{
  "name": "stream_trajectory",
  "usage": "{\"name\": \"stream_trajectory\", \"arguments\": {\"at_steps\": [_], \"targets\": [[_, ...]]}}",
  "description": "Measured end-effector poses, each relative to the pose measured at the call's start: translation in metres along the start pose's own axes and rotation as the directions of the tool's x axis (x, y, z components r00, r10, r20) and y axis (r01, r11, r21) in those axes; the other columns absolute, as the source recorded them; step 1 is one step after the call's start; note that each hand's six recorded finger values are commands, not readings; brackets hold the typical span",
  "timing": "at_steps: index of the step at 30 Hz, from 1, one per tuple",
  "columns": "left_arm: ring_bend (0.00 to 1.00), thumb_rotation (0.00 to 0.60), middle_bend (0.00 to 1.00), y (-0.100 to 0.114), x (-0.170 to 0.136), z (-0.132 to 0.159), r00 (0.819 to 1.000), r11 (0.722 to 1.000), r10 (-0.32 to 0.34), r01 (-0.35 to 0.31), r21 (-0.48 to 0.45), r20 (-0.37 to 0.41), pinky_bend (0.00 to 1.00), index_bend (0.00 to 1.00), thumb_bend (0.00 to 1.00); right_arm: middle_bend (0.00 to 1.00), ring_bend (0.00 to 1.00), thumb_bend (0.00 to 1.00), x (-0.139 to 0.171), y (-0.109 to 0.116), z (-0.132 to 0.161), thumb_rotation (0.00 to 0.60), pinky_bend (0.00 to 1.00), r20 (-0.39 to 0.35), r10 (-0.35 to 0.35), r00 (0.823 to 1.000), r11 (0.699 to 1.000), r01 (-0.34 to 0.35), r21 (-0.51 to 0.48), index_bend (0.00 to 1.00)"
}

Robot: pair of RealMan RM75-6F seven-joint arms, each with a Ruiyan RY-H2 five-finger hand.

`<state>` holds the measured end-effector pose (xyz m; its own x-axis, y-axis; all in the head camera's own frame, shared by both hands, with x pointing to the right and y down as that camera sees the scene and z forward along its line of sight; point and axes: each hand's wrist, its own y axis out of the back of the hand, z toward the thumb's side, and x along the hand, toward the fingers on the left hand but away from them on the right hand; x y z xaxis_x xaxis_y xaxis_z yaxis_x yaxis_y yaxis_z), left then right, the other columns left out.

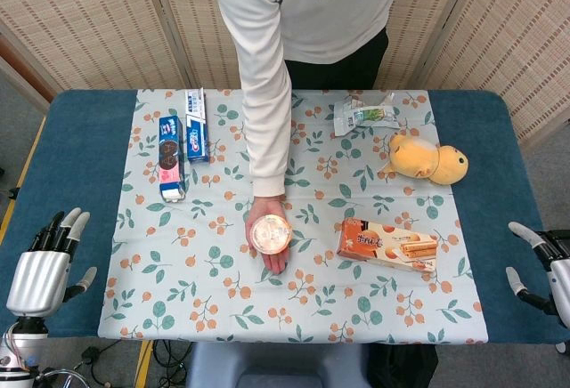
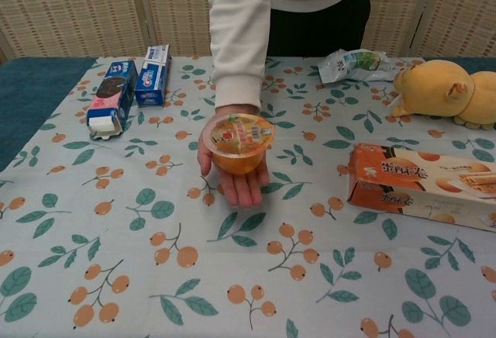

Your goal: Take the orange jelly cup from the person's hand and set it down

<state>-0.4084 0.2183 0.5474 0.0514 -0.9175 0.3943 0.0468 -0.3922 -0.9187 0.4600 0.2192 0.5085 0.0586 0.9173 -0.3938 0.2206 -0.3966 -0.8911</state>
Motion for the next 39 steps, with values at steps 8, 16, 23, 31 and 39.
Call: {"name": "stream_trajectory", "arguments": {"at_steps": [8,16,23,31,39], "targets": [[0.05,0.6,0.0,0.0,-0.001,0.001,1.0,1.0,0.0,0.0,0.0,0.005,0.18,0.0,0.26,0.27,0.21,0.39,0.001,0.001,-0.001,0.6,0.41,0.001,-0.002,1.0,1.0,0.002,0.001,0.18],[0.05,0.6,0.0,0.001,0.006,0.007,0.999,1.0,-0.003,0.002,0.009,0.05,0.18,0.0,0.26,0.27,0.21,0.39,0.001,0.004,-0.002,0.6,0.41,0.005,-0.012,1.0,1.0,0.012,0.006,0.18],[0.05,0.6,0.0,0.0,0.02,0.029,0.983,0.998,-0.034,0.042,-0.041,0.182,0.16,0.0,0.26,0.27,0.21,0.39,-0.002,0.006,0.001,0.6,0.41,-0.003,-0.013,1.0,1.0,0.013,0.01,0.18],[0.04,0.6,0.0,-0.005,0.048,0.081,0.9,0.992,-0.087,0.117,-0.044,0.428,0.15,0.0,0.26,0.27,0.21,0.39,-0.004,0.004,0.004,0.6,0.41,-0.008,-0.006,1.0,1.0,0.006,0.013,0.18],[0.02,0.6,0.0,-0.02,0.074,0.14,0.795,0.984,-0.144,0.179,-0.001,0.59,0.13,0.0,0.26,0.27,0.21,0.39,-0.006,0.004,0.007,0.6,0.41,-0.012,-0.002,1.0,1.0,0.003,0.018,0.18]]}}
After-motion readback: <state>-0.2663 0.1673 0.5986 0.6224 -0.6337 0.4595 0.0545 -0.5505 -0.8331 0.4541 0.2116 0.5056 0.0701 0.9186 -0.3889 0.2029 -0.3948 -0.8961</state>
